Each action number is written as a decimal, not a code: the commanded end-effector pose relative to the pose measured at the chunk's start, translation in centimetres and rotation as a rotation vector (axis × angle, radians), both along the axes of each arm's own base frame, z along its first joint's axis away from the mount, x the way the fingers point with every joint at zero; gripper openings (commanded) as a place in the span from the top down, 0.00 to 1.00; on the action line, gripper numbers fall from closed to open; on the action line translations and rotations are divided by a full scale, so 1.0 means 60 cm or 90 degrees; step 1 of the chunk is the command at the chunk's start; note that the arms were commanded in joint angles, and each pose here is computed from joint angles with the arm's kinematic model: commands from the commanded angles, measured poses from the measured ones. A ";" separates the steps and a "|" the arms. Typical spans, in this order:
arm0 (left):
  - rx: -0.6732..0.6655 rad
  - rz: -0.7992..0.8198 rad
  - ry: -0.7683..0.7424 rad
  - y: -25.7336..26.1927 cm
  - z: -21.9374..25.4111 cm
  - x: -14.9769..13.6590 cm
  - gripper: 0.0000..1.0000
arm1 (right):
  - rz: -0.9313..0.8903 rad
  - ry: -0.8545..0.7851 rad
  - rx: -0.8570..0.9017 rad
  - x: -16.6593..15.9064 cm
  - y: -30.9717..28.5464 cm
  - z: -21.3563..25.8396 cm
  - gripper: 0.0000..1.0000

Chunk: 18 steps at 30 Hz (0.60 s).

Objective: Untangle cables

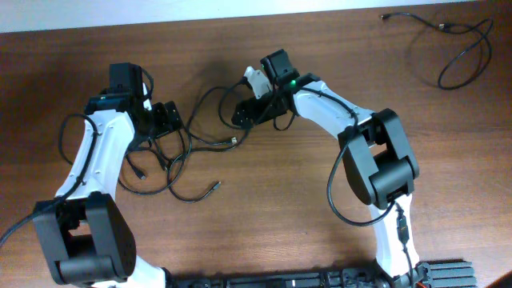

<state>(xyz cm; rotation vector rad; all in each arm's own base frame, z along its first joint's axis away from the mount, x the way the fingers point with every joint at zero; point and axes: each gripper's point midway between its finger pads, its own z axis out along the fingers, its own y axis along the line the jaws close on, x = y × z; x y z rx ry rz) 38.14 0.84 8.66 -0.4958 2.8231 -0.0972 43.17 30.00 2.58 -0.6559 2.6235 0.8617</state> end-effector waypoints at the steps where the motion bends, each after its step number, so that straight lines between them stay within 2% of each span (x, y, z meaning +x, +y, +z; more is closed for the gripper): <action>1: 0.011 0.000 0.007 0.005 -0.009 0.002 0.01 | -0.009 -0.001 -0.004 -0.002 0.019 -0.017 0.41; 2: 0.011 0.001 0.009 0.005 -0.013 0.003 0.00 | -0.017 0.006 -0.003 -0.003 0.023 -0.023 0.49; 3: 0.008 0.007 0.015 0.005 -0.022 0.005 0.00 | -0.021 0.014 -0.004 -0.006 0.026 -0.030 0.69; 5: 0.006 0.006 0.037 0.003 -0.048 0.005 0.05 | -0.018 0.032 -0.013 -0.017 0.029 -0.047 0.88; 8: -0.027 0.066 0.069 -0.005 -0.084 0.003 0.13 | -0.017 0.045 -0.020 -0.024 0.026 -0.054 0.91; 12: -0.105 0.084 0.052 -0.041 -0.111 0.033 0.13 | -0.017 0.061 -0.029 -0.033 0.021 -0.058 0.91; 15: -0.129 0.105 0.026 -0.067 -0.128 0.062 0.07 | -0.017 0.076 -0.037 -0.041 0.017 -0.062 0.91; 18: -0.131 0.085 0.000 -0.087 -0.134 0.081 0.14 | -0.017 0.077 -0.038 -0.042 0.016 -0.062 0.91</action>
